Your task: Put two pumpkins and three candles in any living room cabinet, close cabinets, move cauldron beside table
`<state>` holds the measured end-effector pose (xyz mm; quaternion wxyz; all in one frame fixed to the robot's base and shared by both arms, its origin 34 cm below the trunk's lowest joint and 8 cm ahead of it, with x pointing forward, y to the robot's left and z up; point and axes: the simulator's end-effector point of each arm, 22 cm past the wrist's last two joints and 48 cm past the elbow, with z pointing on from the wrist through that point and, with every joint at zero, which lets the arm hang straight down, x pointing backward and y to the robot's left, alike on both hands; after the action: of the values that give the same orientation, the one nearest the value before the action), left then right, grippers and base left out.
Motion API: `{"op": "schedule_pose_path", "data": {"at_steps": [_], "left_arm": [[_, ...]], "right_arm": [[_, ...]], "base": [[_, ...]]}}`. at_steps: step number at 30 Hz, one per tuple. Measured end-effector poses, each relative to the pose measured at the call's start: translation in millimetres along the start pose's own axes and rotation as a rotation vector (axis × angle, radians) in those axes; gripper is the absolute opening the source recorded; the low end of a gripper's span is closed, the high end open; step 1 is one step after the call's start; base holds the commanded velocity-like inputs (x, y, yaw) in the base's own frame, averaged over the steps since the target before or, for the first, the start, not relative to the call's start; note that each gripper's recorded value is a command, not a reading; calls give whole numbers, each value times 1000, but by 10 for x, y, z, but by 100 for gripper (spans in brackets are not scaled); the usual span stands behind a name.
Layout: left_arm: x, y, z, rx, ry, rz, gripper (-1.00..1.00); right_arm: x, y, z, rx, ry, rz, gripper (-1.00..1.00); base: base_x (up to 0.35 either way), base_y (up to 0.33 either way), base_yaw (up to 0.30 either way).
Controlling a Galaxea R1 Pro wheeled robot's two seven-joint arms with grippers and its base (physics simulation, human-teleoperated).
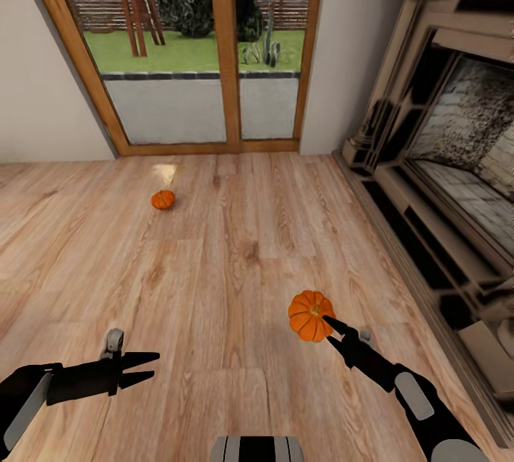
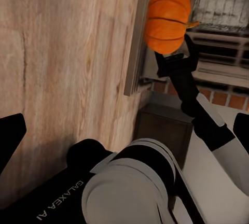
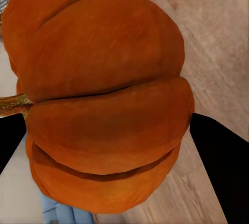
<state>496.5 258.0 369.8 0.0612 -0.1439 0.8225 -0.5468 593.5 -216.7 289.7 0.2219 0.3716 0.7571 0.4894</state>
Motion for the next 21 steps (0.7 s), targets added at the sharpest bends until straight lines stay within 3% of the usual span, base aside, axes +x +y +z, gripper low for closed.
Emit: {"op": "schedule_pose_path", "data": {"at_steps": [21], "left_arm": [[-85, -331, -152, 9, -33, 78, 100]], "right_arm": [[-74, 473, -56, -63, -29, -49, -100]], "base": [[0, 0, 0]]}}
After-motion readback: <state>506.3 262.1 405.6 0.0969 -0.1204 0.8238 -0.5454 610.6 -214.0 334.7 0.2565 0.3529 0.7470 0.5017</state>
